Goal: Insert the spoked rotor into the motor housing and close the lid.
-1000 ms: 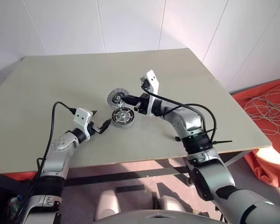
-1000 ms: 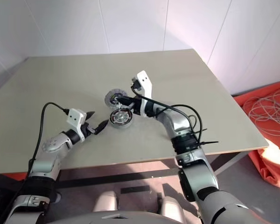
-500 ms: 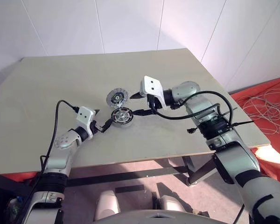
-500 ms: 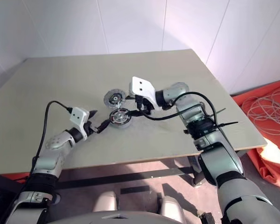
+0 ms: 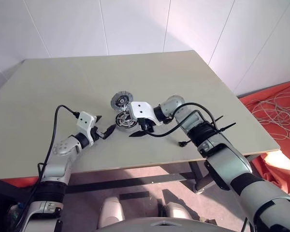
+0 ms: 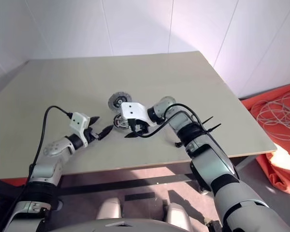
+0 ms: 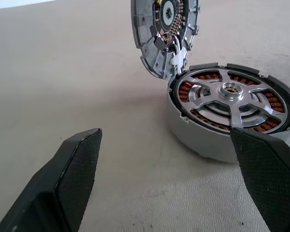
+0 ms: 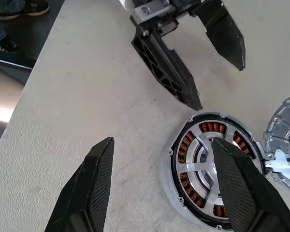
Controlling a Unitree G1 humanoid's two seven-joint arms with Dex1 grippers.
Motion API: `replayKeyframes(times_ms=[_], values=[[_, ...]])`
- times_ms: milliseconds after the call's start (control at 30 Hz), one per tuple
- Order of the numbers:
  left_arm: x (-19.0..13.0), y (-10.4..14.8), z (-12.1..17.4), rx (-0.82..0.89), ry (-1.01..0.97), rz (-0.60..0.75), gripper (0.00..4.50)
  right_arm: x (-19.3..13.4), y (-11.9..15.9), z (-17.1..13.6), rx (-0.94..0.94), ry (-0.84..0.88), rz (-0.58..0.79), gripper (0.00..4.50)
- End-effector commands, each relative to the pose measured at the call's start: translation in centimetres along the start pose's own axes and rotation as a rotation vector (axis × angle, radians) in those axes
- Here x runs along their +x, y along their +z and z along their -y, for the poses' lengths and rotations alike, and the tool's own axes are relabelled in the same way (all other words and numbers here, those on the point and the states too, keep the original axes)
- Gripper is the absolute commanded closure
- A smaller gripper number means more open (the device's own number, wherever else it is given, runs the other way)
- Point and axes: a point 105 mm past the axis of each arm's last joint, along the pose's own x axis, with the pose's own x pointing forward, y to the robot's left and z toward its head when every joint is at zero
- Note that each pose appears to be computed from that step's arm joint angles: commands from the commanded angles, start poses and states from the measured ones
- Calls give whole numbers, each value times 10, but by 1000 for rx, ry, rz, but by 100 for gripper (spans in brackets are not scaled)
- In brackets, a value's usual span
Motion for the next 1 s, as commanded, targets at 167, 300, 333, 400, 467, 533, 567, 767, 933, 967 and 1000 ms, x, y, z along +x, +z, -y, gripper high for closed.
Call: replayKeyframes(times_ms=[167, 300, 333, 400, 467, 533, 567, 767, 933, 967, 1000], values=[[-9, 19, -6, -27, -14, 49, 0, 4, -2, 10, -3, -51, -2, 89], [-10, 20, 2, -82, -50, 54, 0, 5, -16, 9, 42, -57, -34, 89], [-10, 20, 3, -87, -53, 53, 0, 4, -19, 9, 44, -60, -47, 89], [-11, 21, 3, -86, -49, 51, 0, 3, -25, 9, 48, -65, -66, 89], [-12, 20, 2, -83, -43, 47, 0, 2, -27, 9, 48, -67, -72, 89], [-12, 20, 3, -82, -41, 46, 0, 1, -28, 9, 46, -65, -76, 89], [-12, 20, 3, -81, -40, 46, 0, 1, -29, 9, 46, -65, -78, 89], [-10, 19, 1, -76, -29, 45, 0, -1, -31, 10, 47, -77, -78, 219], [-11, 18, -2, -72, -17, 42, 0, -2, -31, 13, 39, -101, -78, 390], [-11, 18, -2, -72, -16, 42, 0, -3, -30, 14, 36, -106, -78, 423], [-12, 17, -2, -71, -16, 42, 0, -4, -30, 15, 33, -109, -78, 448]])
